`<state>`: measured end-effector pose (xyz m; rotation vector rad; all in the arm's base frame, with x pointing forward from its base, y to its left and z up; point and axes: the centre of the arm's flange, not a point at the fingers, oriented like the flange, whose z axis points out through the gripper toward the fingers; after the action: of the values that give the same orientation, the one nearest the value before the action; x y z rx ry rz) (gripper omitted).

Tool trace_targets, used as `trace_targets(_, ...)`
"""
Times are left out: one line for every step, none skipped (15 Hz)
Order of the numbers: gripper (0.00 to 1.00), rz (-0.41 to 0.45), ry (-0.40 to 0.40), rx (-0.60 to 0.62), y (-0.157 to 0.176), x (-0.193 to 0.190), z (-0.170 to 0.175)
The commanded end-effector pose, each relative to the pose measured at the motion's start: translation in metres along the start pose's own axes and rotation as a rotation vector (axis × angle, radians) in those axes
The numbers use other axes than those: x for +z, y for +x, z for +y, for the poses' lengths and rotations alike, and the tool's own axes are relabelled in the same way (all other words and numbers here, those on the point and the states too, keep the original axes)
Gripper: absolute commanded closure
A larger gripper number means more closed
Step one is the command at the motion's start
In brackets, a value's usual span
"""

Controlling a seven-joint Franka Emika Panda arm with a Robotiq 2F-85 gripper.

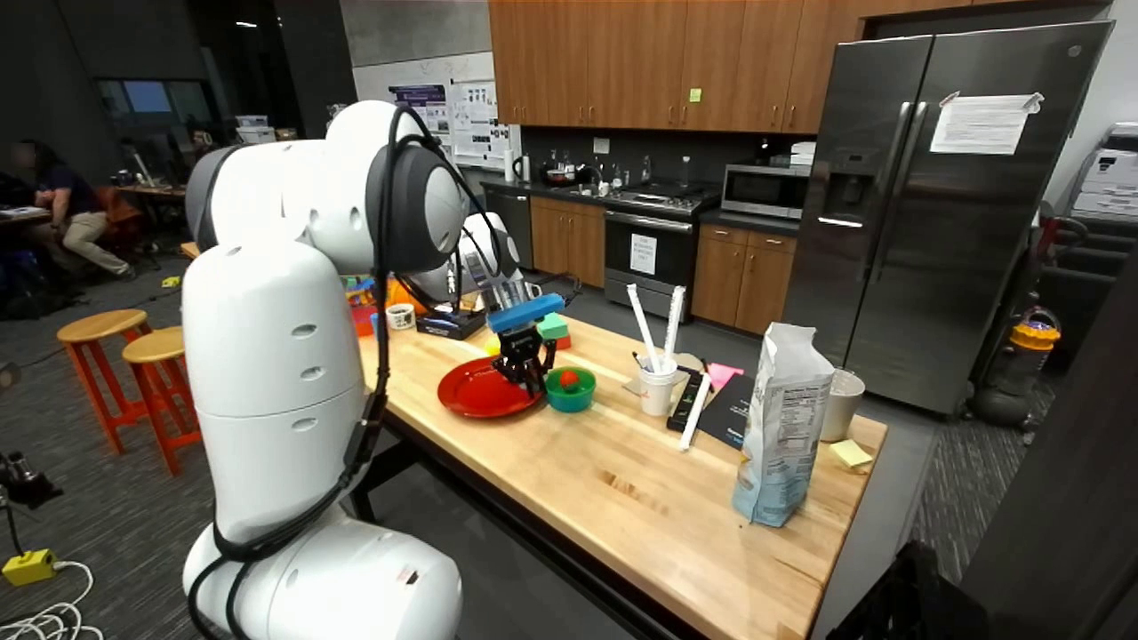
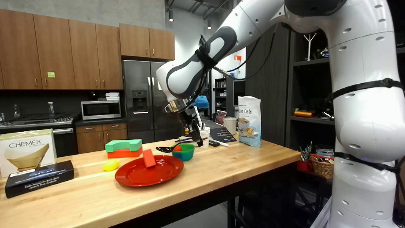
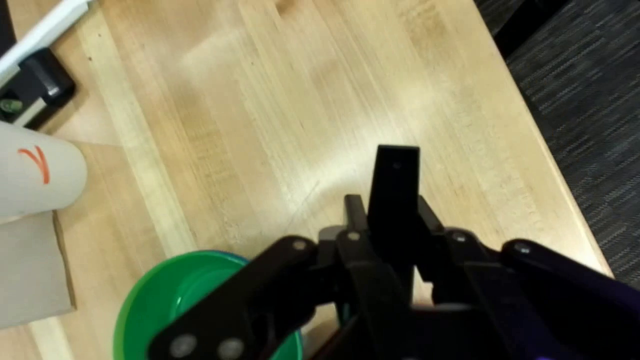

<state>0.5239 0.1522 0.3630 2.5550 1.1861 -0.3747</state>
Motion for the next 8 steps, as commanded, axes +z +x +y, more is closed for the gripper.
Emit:
trace_targets(0.94,-0.049,-0.002,0.063,-0.0437,-0.0056,-0.0041)
trace_targets(0.94,-0.066,0.002,0.081,-0.0488,-0.004,-0.0043)
trace_targets(0.94,-0.082,0.002,0.1,-0.0509,-0.0017,-0.0063)
trace_targets(0.94,-0.093,-0.008,0.115,-0.0518,0.0007,-0.0082)
trace_targets(0.94,-0.096,-0.032,0.128,-0.053,0.0014,-0.0068)
trace_targets(0.94,-0.1,-0.056,0.138,-0.0531,0.0026,-0.0053)
trace_targets(0.94,-0.102,-0.086,0.149,-0.0527,0.0025,-0.0032)
trace_targets(0.94,-0.103,-0.114,0.16,-0.0526,0.0027,-0.0005)
